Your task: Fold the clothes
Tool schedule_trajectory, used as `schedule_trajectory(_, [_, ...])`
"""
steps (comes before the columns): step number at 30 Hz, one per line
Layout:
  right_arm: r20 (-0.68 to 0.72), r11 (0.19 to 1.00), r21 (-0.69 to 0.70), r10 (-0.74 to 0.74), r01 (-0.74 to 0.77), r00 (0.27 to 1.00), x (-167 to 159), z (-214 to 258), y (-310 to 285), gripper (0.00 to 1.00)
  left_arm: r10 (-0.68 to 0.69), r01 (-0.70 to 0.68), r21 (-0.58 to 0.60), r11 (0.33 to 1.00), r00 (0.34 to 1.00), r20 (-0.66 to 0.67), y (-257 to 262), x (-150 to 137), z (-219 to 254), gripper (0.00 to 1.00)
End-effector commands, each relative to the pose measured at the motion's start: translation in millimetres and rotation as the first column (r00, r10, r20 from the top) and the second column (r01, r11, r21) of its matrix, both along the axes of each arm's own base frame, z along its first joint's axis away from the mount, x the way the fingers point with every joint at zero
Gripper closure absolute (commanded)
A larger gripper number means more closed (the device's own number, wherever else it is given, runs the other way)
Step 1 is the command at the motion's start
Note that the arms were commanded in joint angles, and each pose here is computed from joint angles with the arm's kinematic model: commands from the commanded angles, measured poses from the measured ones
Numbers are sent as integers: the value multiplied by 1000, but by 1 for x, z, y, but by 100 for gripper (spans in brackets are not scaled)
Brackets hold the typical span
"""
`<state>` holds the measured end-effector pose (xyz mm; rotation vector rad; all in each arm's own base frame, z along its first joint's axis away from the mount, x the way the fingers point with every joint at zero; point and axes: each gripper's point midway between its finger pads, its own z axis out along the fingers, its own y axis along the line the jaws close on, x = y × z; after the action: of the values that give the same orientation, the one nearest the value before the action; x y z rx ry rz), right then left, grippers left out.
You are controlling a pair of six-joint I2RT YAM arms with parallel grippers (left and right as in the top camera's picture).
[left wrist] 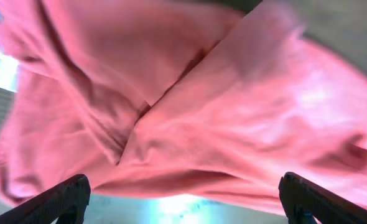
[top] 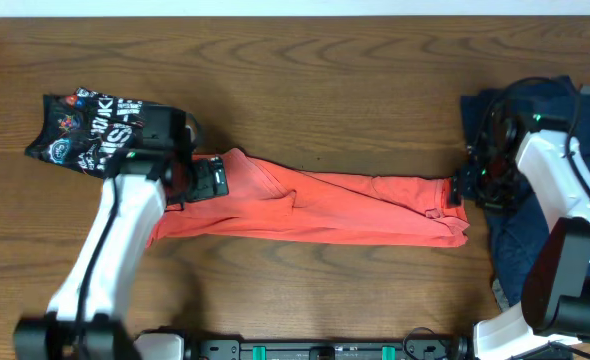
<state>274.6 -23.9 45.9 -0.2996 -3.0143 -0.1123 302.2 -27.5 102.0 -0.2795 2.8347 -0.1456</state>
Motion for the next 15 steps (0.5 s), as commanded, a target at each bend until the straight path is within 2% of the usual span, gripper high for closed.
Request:
schedule_trajectory(1, [5, 996, 92, -1, 1, 1000, -8, -18, 15, 26, 4, -4, -16, 1000, 998, 57, 0, -1, 23, 2])
schedule_trajectory(8, [121, 963, 268, -16, -17, 993, -4, -50, 50, 25, 4, -4, -14, 1000, 999, 35, 0, -11, 24, 2])
schedule_trajectory(10, [143, 950, 310, -11, -34, 990, -3, -53, 61, 32, 4, -4, -14, 1000, 1000, 31, 0, -12, 23, 2])
schedule_trajectory(11, [147, 949, 312, -5, -41, 989, -3, -54, 63, 38, 4, -4, -14, 1000, 1000, 30, 0, -12, 23, 2])
schedule_trajectory(12, [149, 949, 310, 3, -50, 989, -3, -55, 65, 51, 4, -4, -13, 1000, 1000, 29, 0, -12, 23, 2])
schedule_trajectory(15, [154, 950, 305, 12, -59, 988, -2, -55, 66, 98, 4, -4, -14, 1000, 1000, 28, 0, -12, 23, 2])
